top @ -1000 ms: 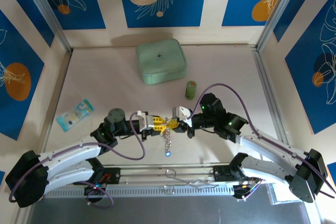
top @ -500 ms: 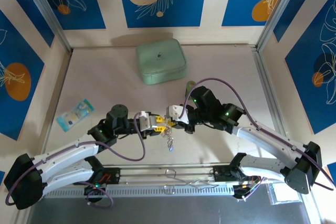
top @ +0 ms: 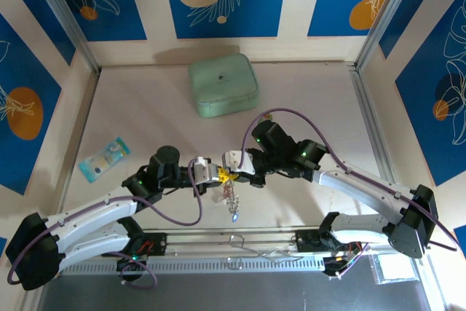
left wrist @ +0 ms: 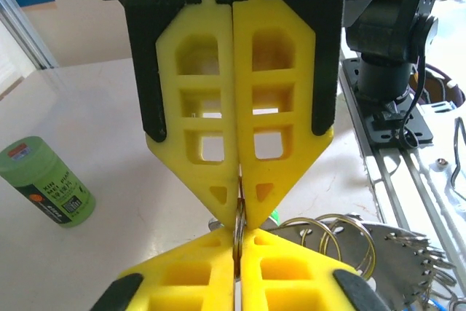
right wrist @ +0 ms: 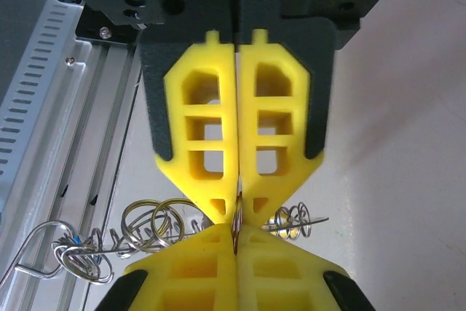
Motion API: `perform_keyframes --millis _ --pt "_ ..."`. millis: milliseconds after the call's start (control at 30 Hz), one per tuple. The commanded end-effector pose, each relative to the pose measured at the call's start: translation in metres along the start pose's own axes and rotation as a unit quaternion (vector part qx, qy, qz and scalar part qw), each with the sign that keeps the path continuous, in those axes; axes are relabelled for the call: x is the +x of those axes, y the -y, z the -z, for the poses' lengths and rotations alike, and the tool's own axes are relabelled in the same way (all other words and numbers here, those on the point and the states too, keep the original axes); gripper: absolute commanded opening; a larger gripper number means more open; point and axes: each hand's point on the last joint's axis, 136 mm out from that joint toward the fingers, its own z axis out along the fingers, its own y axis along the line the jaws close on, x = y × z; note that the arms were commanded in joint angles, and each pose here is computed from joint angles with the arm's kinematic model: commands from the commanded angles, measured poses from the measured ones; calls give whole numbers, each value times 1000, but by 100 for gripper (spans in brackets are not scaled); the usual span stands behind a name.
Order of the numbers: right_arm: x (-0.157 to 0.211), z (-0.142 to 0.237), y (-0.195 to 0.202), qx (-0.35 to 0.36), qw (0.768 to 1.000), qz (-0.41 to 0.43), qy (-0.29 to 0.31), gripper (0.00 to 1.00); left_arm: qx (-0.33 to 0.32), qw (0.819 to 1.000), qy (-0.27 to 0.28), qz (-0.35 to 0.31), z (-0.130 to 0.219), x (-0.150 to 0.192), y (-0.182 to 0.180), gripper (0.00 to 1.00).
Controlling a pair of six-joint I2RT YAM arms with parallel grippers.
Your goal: Put the keys on the keyring
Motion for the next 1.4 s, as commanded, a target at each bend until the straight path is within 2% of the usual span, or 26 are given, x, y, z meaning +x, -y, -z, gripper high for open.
perform_keyframes --millis 0,100,267,500,767,967,1133,1233,1367 --pt "-23 12 -1 3 999 2 47 8 -4 1000 18 -23 2 -16 -1 0" --pt "-20 21 -1 4 997 -20 79 31 -9 999 25 -28 4 -18 -1 0" --pt "-12 33 -5 3 990 -61 126 39 -22 998 57 -27 7 -25 -2 0" --pt "0 37 -7 18 987 -92 132 40 -42 994 96 -14 9 -28 -6 0" --pt "-10 37 -6 14 984 -97 150 38 -35 995 98 -9 6 -27 -5 0" --pt "-10 29 -5 9 987 -92 134 39 -32 995 96 -9 4 -27 -5 0" --pt "-9 24 6 32 988 -94 122 38 -28 995 95 -11 4 -28 -4 0" --pt "-10 22 8 36 988 -94 119 36 -26 995 94 -11 4 -28 -4 0" --pt "-4 20 11 44 989 -97 107 25 -24 995 95 -12 4 -29 -3 0"
